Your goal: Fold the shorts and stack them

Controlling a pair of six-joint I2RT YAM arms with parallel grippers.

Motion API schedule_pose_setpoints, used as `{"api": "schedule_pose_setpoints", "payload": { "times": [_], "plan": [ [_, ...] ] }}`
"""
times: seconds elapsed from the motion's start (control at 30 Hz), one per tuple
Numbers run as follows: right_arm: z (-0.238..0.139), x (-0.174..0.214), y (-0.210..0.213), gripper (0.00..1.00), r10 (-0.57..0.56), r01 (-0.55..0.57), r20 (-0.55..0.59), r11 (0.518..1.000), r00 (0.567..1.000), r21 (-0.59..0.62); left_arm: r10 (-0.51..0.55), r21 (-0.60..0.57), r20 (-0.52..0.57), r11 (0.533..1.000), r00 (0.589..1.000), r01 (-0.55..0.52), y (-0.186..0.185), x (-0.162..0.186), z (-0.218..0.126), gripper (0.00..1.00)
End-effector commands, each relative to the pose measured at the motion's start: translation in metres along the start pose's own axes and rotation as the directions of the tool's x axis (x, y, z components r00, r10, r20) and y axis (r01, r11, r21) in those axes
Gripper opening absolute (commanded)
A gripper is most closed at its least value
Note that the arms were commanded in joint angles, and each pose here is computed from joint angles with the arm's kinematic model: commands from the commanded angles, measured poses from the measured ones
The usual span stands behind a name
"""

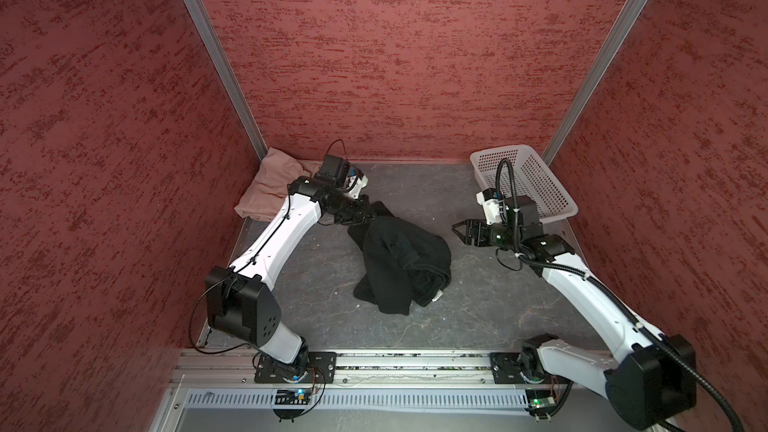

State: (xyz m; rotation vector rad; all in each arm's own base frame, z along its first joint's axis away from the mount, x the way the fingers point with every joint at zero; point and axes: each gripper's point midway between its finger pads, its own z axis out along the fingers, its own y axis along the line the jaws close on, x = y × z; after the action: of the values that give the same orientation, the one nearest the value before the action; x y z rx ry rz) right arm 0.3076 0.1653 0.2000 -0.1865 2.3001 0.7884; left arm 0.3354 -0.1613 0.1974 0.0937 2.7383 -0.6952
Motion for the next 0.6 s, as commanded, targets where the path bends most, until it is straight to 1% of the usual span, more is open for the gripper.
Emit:
{"api": "schedule_pose_setpoints", "payload": {
  "times": [0.0,0.03,0.1,0.13,0.17,0.2,0.23,0.3,0.33,0.37,0.4,0.43,0.5,0.57],
  "plan": [
    [0.006,0.023,-0.001,0.81,-0.031,0.033,-0.059,0.999,0.998,0.026,0.027,-0.269,0.069,0.963,0.997,-0.007,0.058,-0.009,-0.007,0.95],
    [0.010,0.034,-0.002,0.81,-0.039,0.043,-0.092,0.998,0.995,0.045,0.026,-0.297,0.067,0.955,0.997,-0.005,0.066,-0.009,-0.008,0.99],
    [0.019,0.059,0.003,0.81,-0.042,0.050,-0.166,0.998,0.985,0.045,0.028,-0.324,0.077,0.946,0.997,-0.002,0.071,-0.011,-0.012,1.00],
    [0.023,0.073,0.007,0.81,-0.039,0.048,-0.204,0.998,0.978,0.042,0.055,-0.299,0.083,0.954,0.995,-0.028,0.062,-0.012,-0.013,0.99],
    [0.027,0.087,0.013,0.81,-0.042,0.051,-0.239,0.998,0.970,0.032,0.103,-0.255,0.088,0.964,0.991,-0.077,0.046,-0.011,-0.013,0.99],
    [0.030,0.097,0.018,0.81,-0.034,0.042,-0.261,0.999,0.965,0.024,0.158,-0.217,0.090,0.967,0.983,-0.136,0.028,-0.009,-0.012,0.99],
    [0.031,0.107,0.022,0.81,-0.016,0.024,-0.281,0.999,0.959,0.025,0.244,-0.180,0.090,0.958,0.966,-0.225,0.005,-0.003,-0.009,0.99],
    [0.025,0.118,0.019,0.81,0.037,-0.016,-0.285,0.997,0.958,0.078,0.425,-0.120,0.070,0.901,0.902,-0.416,-0.038,0.019,0.001,0.99],
    [0.019,0.121,0.012,0.81,0.085,-0.045,-0.282,0.989,0.956,0.144,0.521,-0.082,0.054,0.853,0.852,-0.516,-0.059,0.036,0.008,0.99],
    [0.010,0.123,0.001,0.82,0.147,-0.085,-0.274,0.971,0.950,0.225,0.599,-0.050,0.040,0.801,0.800,-0.597,-0.075,0.053,0.014,0.99],
    [0.003,0.127,-0.005,0.83,0.192,-0.114,-0.274,0.954,0.942,0.276,0.649,-0.036,0.032,0.761,0.760,-0.648,-0.084,0.065,0.019,0.99],
    [-0.001,0.134,-0.006,0.84,0.230,-0.143,-0.291,0.946,0.929,0.291,0.697,-0.016,0.017,0.717,0.717,-0.696,-0.092,0.078,0.025,0.99],
    [-0.003,0.150,-0.002,0.85,0.283,-0.196,-0.331,0.942,0.900,0.273,0.772,-0.004,-0.027,0.635,0.635,-0.773,-0.098,0.099,0.035,0.99],
    [-0.007,0.158,0.000,0.86,0.319,-0.242,-0.325,0.936,0.890,0.255,0.826,-0.001,-0.098,0.557,0.555,-0.830,-0.096,0.116,0.046,0.99]
  ]
}}
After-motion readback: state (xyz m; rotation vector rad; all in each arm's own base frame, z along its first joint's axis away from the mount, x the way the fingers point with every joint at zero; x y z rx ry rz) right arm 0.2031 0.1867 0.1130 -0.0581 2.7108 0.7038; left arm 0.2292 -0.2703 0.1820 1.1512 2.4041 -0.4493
